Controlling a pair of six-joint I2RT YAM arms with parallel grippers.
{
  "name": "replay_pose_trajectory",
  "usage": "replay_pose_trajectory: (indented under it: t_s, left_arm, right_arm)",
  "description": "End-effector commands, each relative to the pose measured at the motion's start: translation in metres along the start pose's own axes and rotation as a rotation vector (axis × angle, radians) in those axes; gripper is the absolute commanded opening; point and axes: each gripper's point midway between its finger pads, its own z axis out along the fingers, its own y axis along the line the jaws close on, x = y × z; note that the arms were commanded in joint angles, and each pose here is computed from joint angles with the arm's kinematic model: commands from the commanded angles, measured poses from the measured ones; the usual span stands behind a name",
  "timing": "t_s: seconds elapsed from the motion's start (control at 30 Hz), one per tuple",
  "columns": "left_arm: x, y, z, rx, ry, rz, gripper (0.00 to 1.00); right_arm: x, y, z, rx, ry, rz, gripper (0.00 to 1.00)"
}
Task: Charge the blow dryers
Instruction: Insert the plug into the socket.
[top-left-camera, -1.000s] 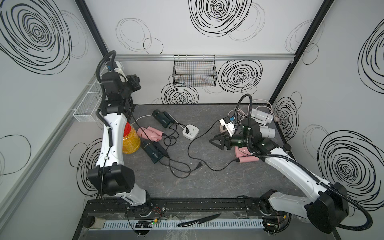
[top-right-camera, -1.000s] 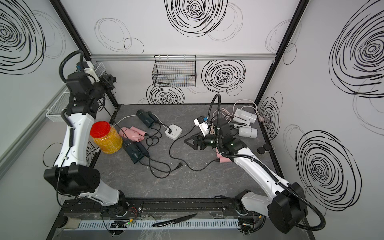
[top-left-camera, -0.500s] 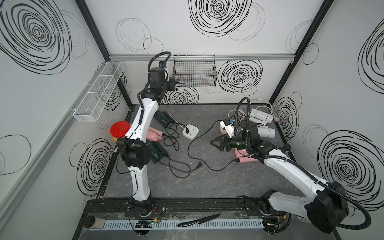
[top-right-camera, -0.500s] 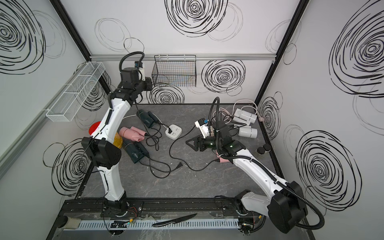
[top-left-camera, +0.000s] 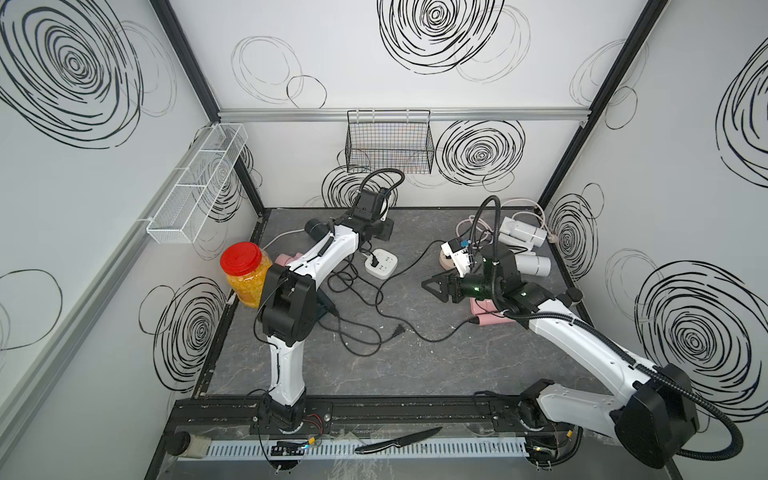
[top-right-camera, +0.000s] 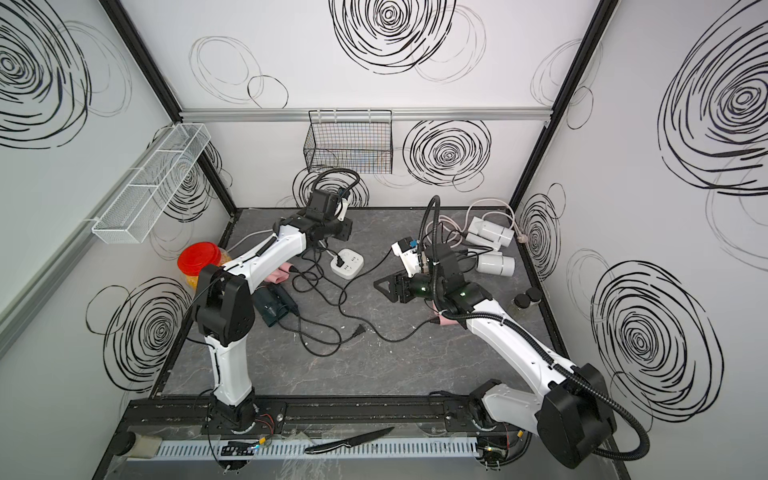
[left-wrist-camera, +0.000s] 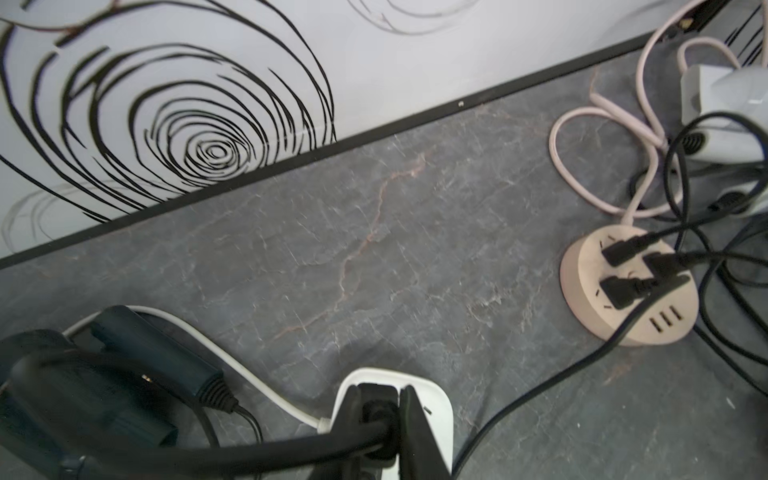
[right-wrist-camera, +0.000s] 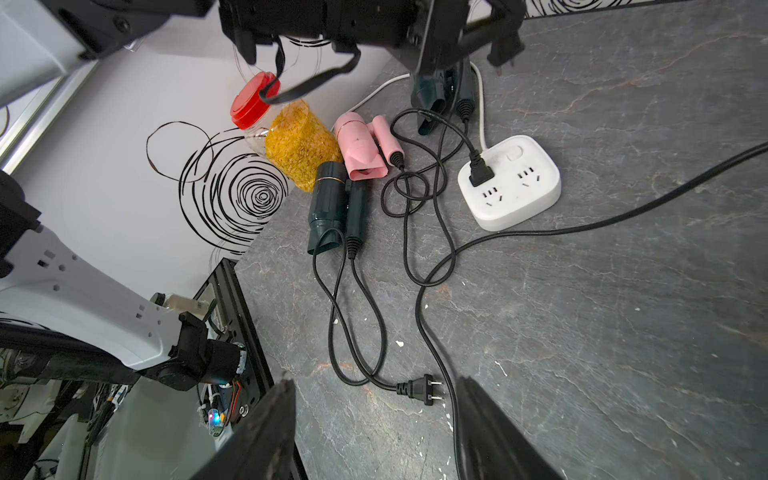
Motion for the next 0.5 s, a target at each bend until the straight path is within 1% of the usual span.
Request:
replay_pose_trajectory:
  t_s: [0.0, 0.13, 0.3, 0.47]
  left_arm:
    - [-0.017, -0.01, -0.013, 0.007, -0.099, -0.007, 0.06]
    - [-0.003, -0.017, 0.002, -0.014, -0.079, -0.01, 0.05]
    - [0.006, -0.018, 0.009, -0.039, -0.105, -0.044, 0.05]
    - [0.021, -0.022, 0.016, 0.032, -0.125, -0.103, 0.06]
  right_arm:
    - [-0.001, 0.002, -0.003, 0.001, -0.018, 0.005, 0.64]
    - [0.0, 0.002, -0.003, 0.002, -0.016, 0.011, 0.64]
    - [0.005, -0.002, -0.005, 0.024, -0.013, 0.013, 0.63]
    - [0.007, -0.004, -0.005, 0.027, -0.014, 0.014, 0.63]
